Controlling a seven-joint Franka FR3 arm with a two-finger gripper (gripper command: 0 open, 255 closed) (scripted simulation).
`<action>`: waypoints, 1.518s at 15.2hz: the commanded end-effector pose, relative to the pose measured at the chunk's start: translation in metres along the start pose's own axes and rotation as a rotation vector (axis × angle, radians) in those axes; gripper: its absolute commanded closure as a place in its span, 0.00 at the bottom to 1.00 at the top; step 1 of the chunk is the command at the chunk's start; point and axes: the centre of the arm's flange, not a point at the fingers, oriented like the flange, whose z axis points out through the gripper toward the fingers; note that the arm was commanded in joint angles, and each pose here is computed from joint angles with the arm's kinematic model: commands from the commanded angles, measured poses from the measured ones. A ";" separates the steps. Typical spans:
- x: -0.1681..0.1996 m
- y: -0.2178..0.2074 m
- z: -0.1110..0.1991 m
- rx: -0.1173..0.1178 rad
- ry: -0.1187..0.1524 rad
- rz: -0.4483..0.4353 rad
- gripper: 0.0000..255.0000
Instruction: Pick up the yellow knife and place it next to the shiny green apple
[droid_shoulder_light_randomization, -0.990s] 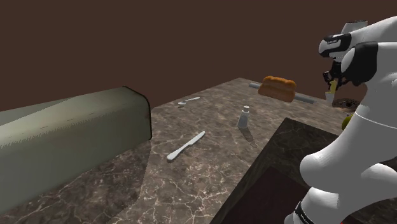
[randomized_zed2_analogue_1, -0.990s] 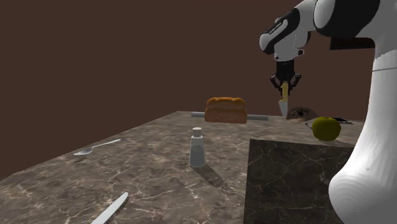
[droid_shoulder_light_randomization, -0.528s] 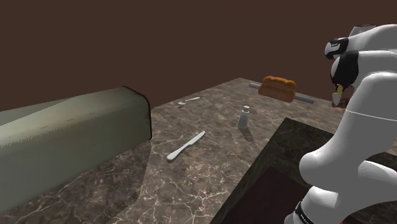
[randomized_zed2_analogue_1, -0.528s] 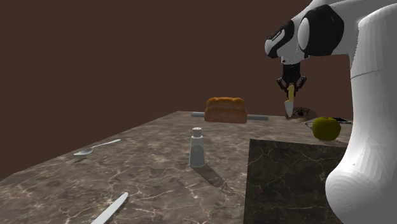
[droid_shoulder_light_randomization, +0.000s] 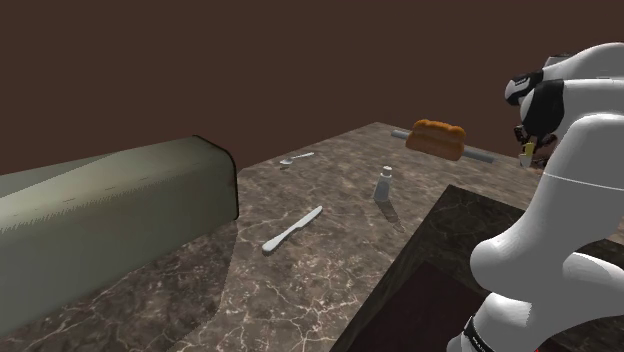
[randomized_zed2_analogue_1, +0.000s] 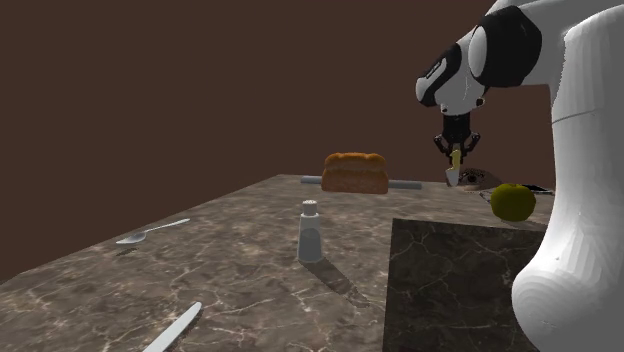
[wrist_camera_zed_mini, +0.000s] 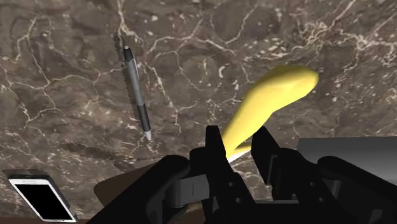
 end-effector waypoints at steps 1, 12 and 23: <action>-0.004 0.000 0.010 0.000 0.000 0.000 1.00; -0.021 -0.005 0.065 0.000 0.000 0.000 1.00; -0.035 -0.009 0.109 0.000 0.000 0.000 1.00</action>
